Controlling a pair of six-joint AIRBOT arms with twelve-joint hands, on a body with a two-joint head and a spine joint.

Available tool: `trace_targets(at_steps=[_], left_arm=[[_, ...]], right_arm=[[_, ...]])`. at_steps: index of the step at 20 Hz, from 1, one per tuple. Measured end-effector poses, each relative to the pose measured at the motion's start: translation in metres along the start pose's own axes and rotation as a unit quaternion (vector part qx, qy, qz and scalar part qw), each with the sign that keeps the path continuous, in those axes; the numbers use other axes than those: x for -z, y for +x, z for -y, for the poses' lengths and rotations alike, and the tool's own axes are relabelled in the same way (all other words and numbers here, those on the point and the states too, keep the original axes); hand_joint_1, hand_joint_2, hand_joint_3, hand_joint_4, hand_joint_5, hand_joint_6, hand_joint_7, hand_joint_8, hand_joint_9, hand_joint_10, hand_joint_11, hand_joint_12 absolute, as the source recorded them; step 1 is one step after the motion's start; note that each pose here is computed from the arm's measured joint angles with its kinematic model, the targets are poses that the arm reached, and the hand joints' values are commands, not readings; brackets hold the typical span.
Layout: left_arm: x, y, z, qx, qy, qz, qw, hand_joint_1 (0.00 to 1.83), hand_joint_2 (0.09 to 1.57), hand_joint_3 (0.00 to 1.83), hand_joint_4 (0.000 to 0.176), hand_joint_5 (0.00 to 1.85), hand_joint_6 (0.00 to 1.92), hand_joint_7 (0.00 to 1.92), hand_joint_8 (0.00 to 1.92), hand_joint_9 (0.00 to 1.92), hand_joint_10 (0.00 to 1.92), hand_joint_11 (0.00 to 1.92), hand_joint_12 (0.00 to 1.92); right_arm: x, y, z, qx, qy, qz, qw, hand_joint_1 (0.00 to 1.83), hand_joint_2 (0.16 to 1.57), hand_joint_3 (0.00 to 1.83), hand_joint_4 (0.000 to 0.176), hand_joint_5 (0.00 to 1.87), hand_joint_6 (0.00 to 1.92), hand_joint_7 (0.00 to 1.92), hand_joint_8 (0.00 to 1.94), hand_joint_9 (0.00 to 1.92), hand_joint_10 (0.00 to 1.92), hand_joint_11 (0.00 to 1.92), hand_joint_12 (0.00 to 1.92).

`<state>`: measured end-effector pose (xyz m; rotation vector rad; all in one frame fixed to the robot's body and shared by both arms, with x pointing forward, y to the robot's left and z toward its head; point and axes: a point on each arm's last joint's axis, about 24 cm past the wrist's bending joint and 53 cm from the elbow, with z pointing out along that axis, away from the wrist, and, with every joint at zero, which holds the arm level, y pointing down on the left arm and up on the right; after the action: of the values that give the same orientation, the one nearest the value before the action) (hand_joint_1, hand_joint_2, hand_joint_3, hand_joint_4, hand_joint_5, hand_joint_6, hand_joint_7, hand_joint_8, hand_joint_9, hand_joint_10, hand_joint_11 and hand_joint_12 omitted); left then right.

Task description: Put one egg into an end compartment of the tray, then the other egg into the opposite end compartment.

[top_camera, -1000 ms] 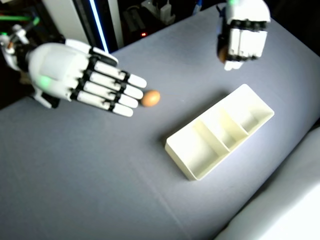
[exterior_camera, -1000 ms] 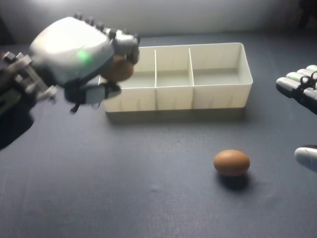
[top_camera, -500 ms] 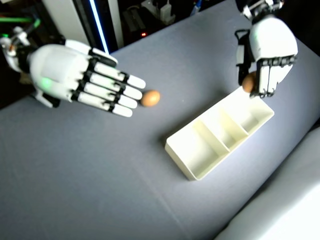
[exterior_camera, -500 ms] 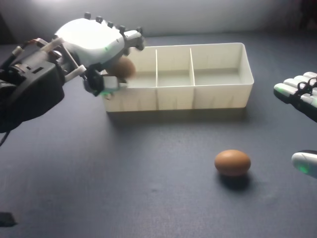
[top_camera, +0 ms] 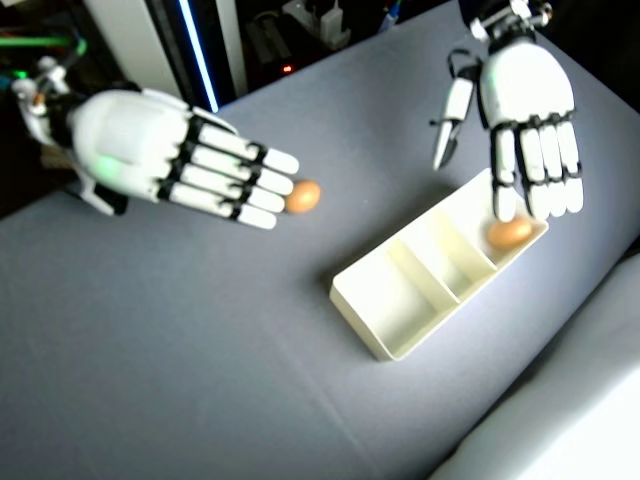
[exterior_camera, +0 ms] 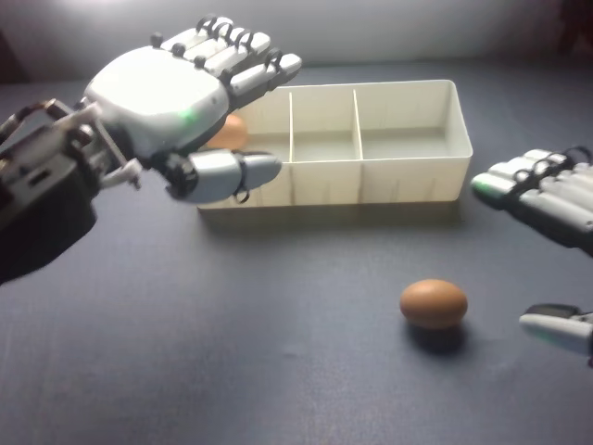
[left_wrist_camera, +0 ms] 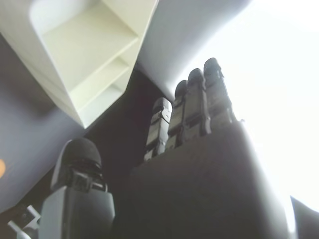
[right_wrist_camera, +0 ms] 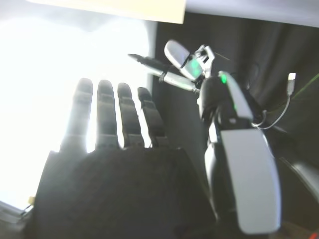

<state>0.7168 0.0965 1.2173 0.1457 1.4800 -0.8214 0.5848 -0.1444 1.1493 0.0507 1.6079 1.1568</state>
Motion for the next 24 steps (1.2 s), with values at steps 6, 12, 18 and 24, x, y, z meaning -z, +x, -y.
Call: trace_targets(at_steps=[6, 12, 18, 24], left_arm=[[0.054, -0.003, 0.001, 0.027, 0.029, 0.019, 0.9991, 0.46, 1.49, 0.0, 0.087, 0.07, 0.02, 0.0, 0.0, 0.0, 0.0, 0.0, 0.0], [0.094, -0.007, 0.0, 0.029, 0.038, 0.026, 0.9985, 0.37, 1.48, 0.0, 0.045, 0.15, 0.02, 0.0, 0.0, 0.0, 0.0, 0.0, 0.0], [0.098, -0.006, 0.003, 0.048, 0.048, 0.027, 0.9974, 0.29, 1.5, 0.0, 0.023, 0.13, 0.0, 0.0, 0.0, 0.0, 0.0, 0.0, 0.0], [0.104, -0.01, 0.002, 0.051, 0.051, 0.034, 0.9968, 0.4, 1.49, 0.0, 0.044, 0.18, 0.01, 0.0, 0.0, 0.0, 0.0, 0.0, 0.0]], right_arm=[[-0.024, 0.03, 0.017, 0.007, 0.021, -0.055, 0.9983, 0.69, 1.16, 0.0, 0.0, 0.04, 0.22, 0.12, 0.01, 0.0, 0.45, 0.0, 1.12], [-0.049, 0.061, 0.032, 0.001, 0.04, -0.089, 0.9953, 0.68, 1.16, 0.0, 0.0, 0.1, 0.19, 0.15, 0.0, 0.0, 0.45, 0.0, 1.18], [-0.063, 0.065, 0.045, -0.003, 0.056, -0.091, 0.9943, 0.72, 1.39, 0.01, 0.0, 0.44, 0.49, 0.71, 0.57, 0.18, 1.42, 0.0, 1.89], [-0.077, 0.054, 0.029, 0.002, 0.032, -0.075, 0.9966, 1.19, 1.29, 0.0, 0.0, 0.56, 1.44, 0.81, 1.52, 0.53, 1.79, 0.14, 1.92]])
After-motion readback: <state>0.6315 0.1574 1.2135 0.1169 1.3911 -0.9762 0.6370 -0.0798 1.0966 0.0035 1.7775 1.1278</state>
